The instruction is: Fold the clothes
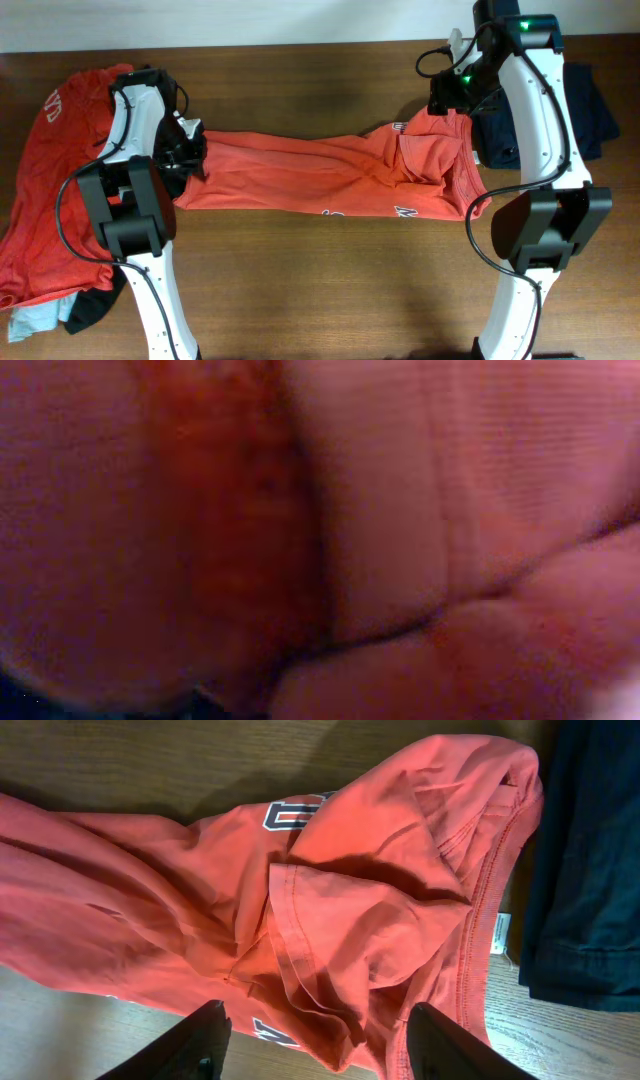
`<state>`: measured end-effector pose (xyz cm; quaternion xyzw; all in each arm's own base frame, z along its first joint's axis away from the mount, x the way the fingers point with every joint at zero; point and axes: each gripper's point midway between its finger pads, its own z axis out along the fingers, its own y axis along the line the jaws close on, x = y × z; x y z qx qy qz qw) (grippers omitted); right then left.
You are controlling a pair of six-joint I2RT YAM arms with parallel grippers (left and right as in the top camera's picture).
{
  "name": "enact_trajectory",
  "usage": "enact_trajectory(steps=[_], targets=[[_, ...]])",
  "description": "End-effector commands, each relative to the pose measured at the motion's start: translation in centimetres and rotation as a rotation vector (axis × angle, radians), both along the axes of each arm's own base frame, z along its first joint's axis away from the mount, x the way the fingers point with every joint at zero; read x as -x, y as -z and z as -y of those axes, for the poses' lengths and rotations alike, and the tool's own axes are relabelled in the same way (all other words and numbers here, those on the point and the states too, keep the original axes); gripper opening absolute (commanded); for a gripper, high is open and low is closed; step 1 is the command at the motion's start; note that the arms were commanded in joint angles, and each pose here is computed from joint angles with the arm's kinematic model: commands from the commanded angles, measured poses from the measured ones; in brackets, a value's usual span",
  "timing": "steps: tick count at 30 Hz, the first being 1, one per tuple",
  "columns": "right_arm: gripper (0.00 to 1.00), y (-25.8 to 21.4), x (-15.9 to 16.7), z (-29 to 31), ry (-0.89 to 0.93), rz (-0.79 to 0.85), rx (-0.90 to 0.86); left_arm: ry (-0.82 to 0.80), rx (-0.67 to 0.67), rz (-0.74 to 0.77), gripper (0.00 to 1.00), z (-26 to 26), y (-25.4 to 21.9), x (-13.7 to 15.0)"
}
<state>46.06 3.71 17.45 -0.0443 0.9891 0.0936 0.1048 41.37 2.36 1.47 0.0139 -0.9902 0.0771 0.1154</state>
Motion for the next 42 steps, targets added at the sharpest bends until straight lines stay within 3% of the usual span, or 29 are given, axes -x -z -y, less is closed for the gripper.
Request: enact_trajectory(steps=[1, 14, 26, 42], targets=[[0.65, -1.7, -0.1, 0.0, -0.009, 0.046, -0.011, -0.004, 0.043, 0.023, 0.01, 0.7, -0.9, -0.2], [0.65, -1.5, 1.3, -0.5, -0.015, -0.008, -0.036, -0.012, 0.044, 0.131, 0.01, 0.4, -4.8, -1.8], [0.65, -1.7, 2.3, -1.6, -0.026, -0.048, -0.1, -0.109, 0.0, 0.347, 0.01, -4.3, -13.3, -1.8], [0.65, -1.6, 3.0, -1.8, -0.027, -0.081, -0.113, -0.198, 0.034, 0.391, 0.01, -8.0, -14.5, -1.2]])
